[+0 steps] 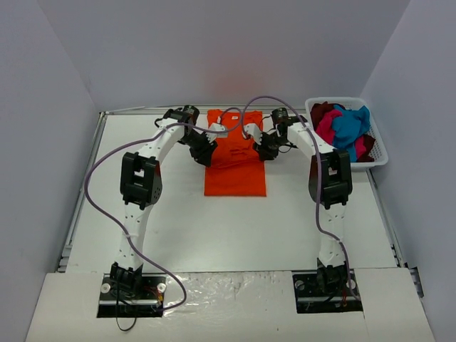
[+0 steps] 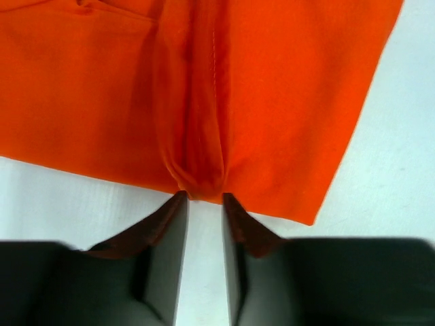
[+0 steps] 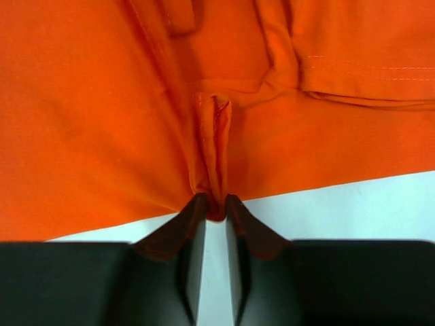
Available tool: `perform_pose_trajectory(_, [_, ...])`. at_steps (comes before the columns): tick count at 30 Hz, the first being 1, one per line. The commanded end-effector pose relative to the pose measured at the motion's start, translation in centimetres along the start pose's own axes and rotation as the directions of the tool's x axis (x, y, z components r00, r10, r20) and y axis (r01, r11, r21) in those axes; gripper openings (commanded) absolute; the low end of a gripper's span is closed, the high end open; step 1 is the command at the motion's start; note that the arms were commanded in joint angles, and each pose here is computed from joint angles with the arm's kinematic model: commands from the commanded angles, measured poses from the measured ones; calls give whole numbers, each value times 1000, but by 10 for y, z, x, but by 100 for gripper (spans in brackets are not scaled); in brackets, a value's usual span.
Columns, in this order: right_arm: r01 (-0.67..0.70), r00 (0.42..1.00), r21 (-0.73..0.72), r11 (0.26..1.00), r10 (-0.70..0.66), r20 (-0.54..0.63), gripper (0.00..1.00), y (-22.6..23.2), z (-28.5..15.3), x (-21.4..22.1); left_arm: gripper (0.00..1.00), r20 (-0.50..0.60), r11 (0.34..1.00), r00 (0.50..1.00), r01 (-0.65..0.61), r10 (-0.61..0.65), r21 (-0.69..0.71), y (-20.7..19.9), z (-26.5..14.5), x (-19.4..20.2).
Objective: Fold and stack the t-shirts
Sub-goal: Fold the folded rectangular tshirt in 1/3 of the way
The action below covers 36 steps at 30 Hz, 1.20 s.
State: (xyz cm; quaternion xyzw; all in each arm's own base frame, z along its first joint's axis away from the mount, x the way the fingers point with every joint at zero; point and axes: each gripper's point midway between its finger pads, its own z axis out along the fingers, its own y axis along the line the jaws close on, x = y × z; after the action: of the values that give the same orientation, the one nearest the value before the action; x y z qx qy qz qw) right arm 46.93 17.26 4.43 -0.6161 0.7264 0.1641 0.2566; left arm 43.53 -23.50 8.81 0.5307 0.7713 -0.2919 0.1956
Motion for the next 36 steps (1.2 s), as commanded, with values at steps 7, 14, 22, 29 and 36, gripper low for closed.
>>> perform_pose_trajectory(7, [13,1000,85,996,-14,22,34,-30,-23,-20,51,43,978,996,-68,78,-196,38,-30,-33])
perform_pose_trajectory(14, [27,998,165,986,-35,43,38,-40,-57,-43,56,74,965,992,-78,100,-250,28,-60,-54])
perform_pose_trajectory(22, [6,994,151,988,-22,104,39,18,-105,-58,57,78,931,987,-107,143,-348,-26,-101,-40])
perform_pose_trajectory(29, [-70,987,88,994,56,151,40,105,-121,-42,68,-4,879,973,-212,233,-426,-94,-86,7])
perform_pose_trajectory(36, [-106,971,113,988,78,227,42,159,-120,-29,69,-133,798,929,-364,344,-481,-135,-44,49])
